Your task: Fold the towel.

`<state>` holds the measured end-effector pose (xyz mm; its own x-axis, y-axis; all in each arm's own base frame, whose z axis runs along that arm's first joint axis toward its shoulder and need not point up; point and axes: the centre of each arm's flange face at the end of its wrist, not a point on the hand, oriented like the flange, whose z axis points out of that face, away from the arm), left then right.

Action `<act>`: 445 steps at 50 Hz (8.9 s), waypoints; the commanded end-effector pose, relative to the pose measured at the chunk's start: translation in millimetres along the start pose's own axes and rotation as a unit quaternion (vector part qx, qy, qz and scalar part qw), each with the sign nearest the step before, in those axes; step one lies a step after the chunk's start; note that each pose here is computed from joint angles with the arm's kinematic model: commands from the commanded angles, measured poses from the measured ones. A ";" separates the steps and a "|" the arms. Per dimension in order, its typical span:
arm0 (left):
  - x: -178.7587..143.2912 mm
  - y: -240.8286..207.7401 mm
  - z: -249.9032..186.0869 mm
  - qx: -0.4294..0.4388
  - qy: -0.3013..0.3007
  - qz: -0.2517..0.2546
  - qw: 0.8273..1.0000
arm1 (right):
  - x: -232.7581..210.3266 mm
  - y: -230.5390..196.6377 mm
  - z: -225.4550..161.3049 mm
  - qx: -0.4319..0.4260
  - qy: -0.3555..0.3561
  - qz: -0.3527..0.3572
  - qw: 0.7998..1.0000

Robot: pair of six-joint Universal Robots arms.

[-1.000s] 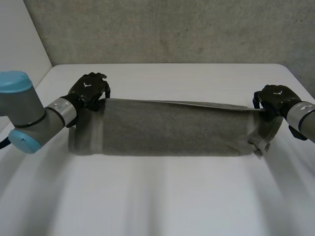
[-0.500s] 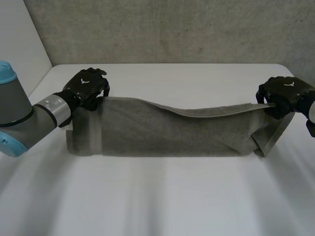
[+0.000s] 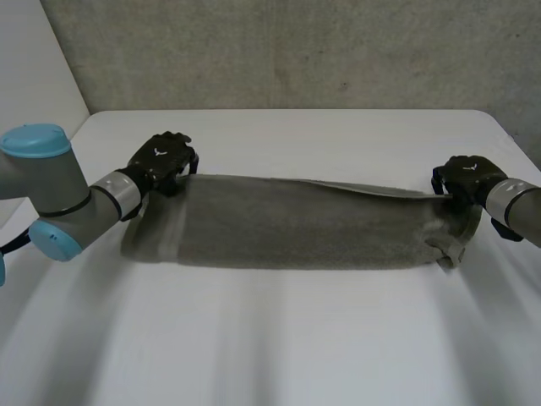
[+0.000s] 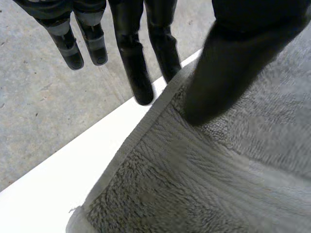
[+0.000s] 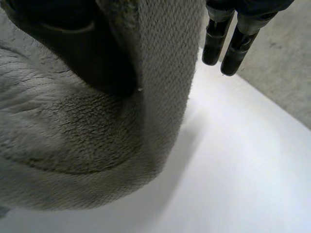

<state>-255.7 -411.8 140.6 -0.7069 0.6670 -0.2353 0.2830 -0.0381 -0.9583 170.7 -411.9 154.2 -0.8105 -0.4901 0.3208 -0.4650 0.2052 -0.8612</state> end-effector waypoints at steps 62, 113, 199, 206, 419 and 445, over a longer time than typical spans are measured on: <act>25.9 26.4 -95.4 -0.098 -0.046 0.025 0.994 | -43.8 51.6 -73.1 -0.022 0.048 -0.024 0.998; 43.8 5.0 -119.3 -0.101 -0.030 0.045 0.993 | 13.3 42.0 -85.9 0.008 0.072 -0.054 0.996; 32.3 26.2 -106.9 -0.117 -0.035 0.033 0.992 | 29.6 54.6 -71.4 0.009 0.085 -0.017 0.996; 27.8 22.7 -112.1 -0.117 -0.041 0.029 0.992 | 40.5 54.9 -71.5 0.011 0.095 -0.025 0.995; 203.9 -44.4 -79.0 -0.057 0.080 -0.153 0.983 | -141.8 22.1 -128.4 0.037 -0.089 -0.010 0.995; 149.1 -33.8 -57.2 -0.032 -0.059 -0.097 0.993 | -144.4 27.7 -125.8 0.028 -0.094 -0.010 0.995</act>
<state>-348.9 -230.3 138.6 -0.7276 0.6853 -0.0309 0.2277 0.1989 -0.9532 230.2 -229.2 134.2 -0.7180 -0.6444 0.2633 -0.4535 0.1461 -0.8792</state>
